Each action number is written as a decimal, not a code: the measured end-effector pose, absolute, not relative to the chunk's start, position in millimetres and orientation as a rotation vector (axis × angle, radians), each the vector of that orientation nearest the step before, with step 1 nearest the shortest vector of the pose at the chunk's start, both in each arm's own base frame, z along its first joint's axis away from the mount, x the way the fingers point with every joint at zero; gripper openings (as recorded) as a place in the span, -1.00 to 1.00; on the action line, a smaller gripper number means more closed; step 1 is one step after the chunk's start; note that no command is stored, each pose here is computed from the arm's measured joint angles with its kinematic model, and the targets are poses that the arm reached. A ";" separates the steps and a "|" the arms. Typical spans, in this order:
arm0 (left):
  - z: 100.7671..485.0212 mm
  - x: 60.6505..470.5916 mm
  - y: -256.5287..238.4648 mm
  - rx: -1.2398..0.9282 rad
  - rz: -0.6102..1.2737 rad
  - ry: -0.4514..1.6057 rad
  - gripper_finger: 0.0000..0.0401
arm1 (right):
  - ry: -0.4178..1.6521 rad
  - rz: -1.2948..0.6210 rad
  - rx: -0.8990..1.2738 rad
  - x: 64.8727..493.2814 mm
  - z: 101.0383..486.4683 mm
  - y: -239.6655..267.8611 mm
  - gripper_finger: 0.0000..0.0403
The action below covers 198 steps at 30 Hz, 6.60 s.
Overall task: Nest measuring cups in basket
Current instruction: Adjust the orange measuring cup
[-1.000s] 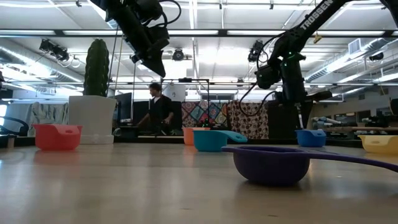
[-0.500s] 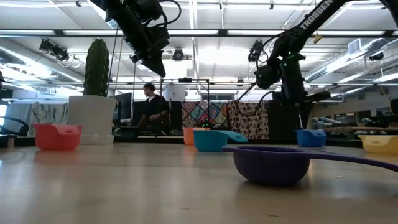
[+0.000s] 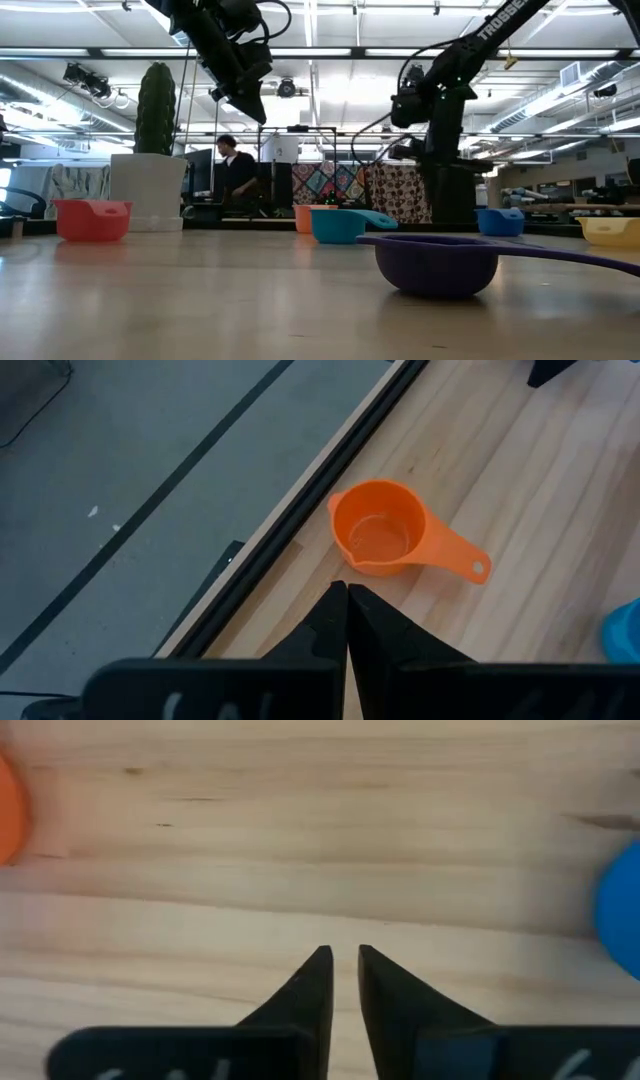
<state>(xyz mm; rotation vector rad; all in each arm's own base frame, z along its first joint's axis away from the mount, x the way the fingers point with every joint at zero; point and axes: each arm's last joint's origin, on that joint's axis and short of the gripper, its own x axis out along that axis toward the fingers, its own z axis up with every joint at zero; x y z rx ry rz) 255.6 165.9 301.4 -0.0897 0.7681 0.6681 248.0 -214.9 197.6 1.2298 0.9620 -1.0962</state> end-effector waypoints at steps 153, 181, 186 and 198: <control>181.0 348.6 231.2 0.782 -0.068 1.068 -0.42 | 0.274 -0.588 0.272 227.0 356.4 -194.7 -0.82; 144.9 363.6 235.0 0.893 -0.139 1.062 -0.84 | 0.274 -0.593 0.269 225.8 356.4 -196.2 -0.82; 144.8 369.7 225.2 0.861 -0.134 1.051 -0.91 | 0.274 -0.593 0.270 225.8 356.4 -196.2 -0.82; 151.7 386.1 180.9 0.693 -0.185 1.005 -0.93 | 0.273 -0.594 0.273 225.8 356.4 -196.2 -0.82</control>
